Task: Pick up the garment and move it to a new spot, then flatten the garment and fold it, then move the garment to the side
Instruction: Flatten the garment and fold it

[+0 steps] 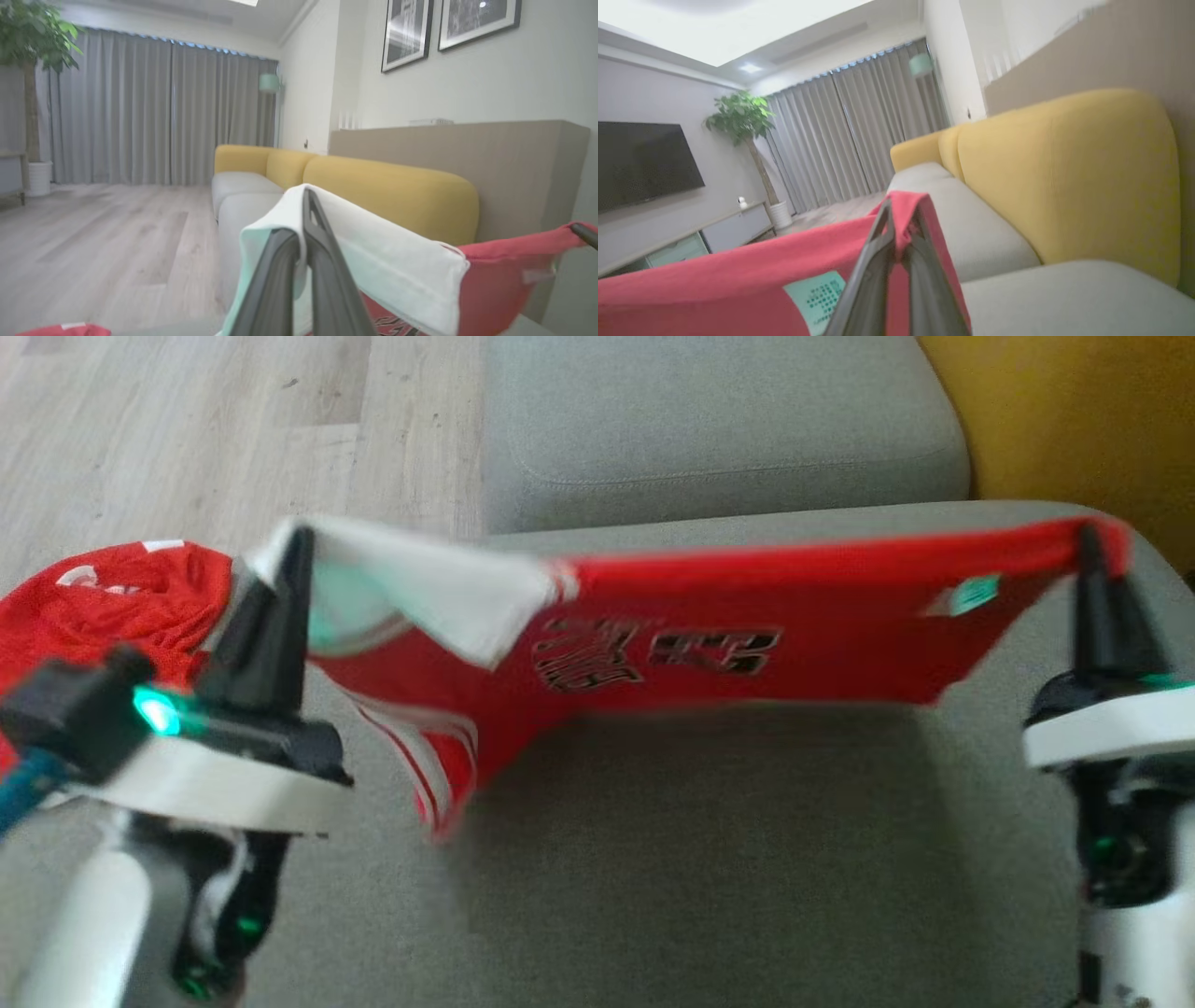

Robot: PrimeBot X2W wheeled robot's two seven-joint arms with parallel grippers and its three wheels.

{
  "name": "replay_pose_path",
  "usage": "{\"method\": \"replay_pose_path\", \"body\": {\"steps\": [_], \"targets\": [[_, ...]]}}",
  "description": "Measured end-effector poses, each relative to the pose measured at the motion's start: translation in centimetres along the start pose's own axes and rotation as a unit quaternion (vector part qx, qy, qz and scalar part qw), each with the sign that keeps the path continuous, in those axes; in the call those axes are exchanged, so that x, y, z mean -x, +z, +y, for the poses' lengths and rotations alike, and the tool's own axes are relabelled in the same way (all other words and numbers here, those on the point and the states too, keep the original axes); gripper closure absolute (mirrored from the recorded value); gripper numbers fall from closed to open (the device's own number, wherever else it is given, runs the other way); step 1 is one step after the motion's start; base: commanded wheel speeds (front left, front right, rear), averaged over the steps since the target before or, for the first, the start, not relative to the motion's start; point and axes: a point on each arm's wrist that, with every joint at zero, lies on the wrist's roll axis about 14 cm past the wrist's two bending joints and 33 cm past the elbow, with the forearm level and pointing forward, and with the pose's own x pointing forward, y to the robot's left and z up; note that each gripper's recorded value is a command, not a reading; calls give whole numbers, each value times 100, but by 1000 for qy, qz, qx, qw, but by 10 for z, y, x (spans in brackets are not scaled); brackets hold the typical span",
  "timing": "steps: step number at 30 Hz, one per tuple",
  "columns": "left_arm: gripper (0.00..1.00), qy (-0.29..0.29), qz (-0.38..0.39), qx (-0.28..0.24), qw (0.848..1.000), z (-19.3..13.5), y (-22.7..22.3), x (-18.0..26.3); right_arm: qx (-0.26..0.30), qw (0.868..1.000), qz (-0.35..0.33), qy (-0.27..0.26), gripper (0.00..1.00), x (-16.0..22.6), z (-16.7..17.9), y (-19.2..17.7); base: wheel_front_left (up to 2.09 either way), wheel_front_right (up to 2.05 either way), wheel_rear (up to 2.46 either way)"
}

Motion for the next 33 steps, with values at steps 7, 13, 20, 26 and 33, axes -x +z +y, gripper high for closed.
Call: {"method": "replay_pose_path", "body": {"steps": [7, 13, 20, 26, 33], "targets": [[100, -63, -87, -69, 992, -26, 86, -20, 39, 993, -107, 15, 100, 8, 12, 93, 0, 0, 0], [100, -84, -100, -83, 988, -30, 105, -44, 62, 993, -101, 11, 100, -1, 13, 103, 0, 0, 0], [100, -72, -30, -64, 995, 0, 55, -107, 55, 998, -7, 0, 100, -48, 0, 48, 0, 0, 0], [100, -61, -48, -106, 991, 28, 49, -187, 84, 996, 11, 0, 100, -132, -2, 27, 0, 0, 0], [100, -28, -135, -160, 977, 56, 64, -259, 150, 989, -19, -3, 100, -220, -3, 28, 0, 0, 0]]}}
